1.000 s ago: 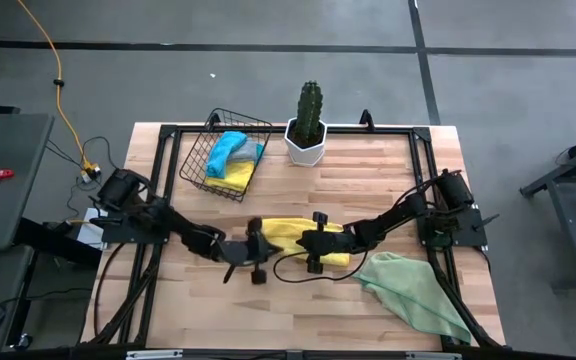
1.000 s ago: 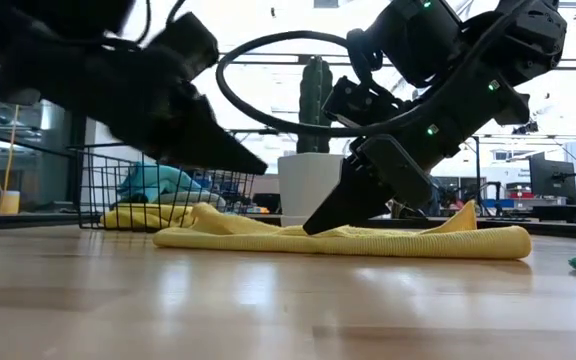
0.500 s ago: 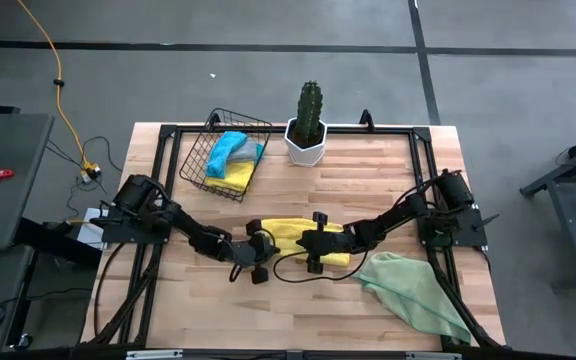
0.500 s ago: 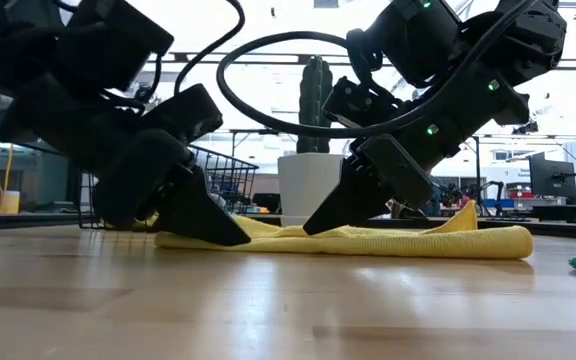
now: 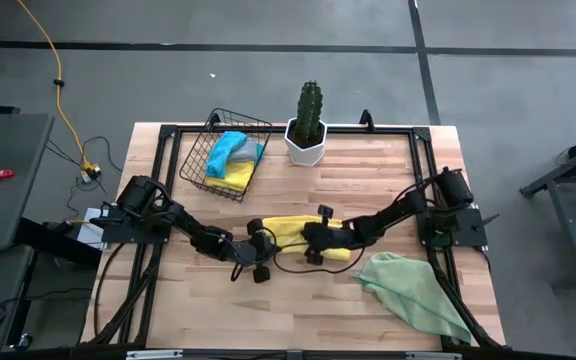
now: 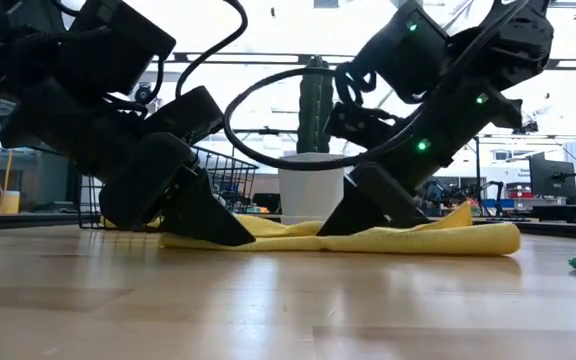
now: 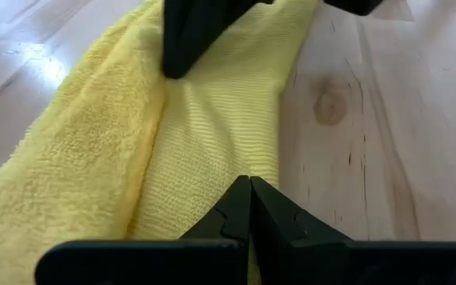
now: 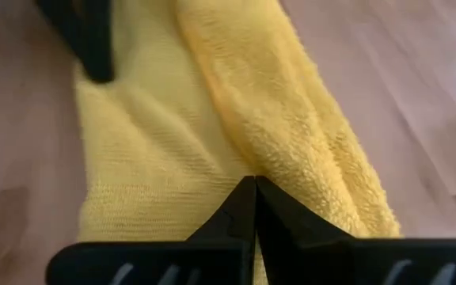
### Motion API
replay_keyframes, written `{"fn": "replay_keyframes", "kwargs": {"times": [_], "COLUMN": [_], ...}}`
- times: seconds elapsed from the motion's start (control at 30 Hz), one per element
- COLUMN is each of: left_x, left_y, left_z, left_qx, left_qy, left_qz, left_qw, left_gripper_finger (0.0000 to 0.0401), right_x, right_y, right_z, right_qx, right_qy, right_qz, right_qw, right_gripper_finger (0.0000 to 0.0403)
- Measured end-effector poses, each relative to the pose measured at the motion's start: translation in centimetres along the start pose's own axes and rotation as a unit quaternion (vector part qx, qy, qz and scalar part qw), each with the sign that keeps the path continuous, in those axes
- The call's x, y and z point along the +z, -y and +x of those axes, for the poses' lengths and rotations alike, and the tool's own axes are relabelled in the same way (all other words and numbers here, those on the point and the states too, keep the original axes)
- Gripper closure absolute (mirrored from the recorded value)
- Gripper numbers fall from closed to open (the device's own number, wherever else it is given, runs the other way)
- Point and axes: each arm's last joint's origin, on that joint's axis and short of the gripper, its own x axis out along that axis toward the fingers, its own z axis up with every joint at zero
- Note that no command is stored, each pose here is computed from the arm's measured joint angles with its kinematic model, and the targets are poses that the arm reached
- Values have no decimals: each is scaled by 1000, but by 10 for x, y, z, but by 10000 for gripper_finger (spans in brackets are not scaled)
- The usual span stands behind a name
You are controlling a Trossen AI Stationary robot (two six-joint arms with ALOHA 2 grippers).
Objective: Fold microfiber towels
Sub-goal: Fold the yellow microfiber towel on the table
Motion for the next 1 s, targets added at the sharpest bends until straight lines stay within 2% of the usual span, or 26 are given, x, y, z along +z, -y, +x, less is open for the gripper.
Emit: {"fn": "replay_keyframes", "kwargs": {"times": [0.2, 0.37, 0.53, 0.63, 0.77, 1.0], "left_x": [0, -1, -1, -1, -1, -1], "left_y": [0, 0, 0, 0, 0, 0], "left_z": [0, 0, 0, 0, 0, 0], "left_qx": [-1, -1, -2, -2, -1, 0], "left_qy": [-2, -2, -4, -5, -4, -3], "left_qz": [2, 2, 2, 3, 3, 2], "left_qw": [1000, 1000, 1000, 1000, 1000, 1000], "left_gripper_finger": [401, 401, 401, 401, 401, 401], "right_x": [11, 16, 24, 34, 50, 48], "right_y": [15, 35, 60, 69, 68, 40], "right_z": [6, 11, 11, 2, -23, -79], "right_qx": [-35, -61, -137, -157, -139, -21], "right_qy": [42, 46, 59, 74, 91, 34], "right_qz": [7, 23, 45, 44, 30, -22], "right_qw": [999, 997, 988, 984, 986, 999], "right_gripper_finger": [403, 403, 403, 403, 403, 403]}}
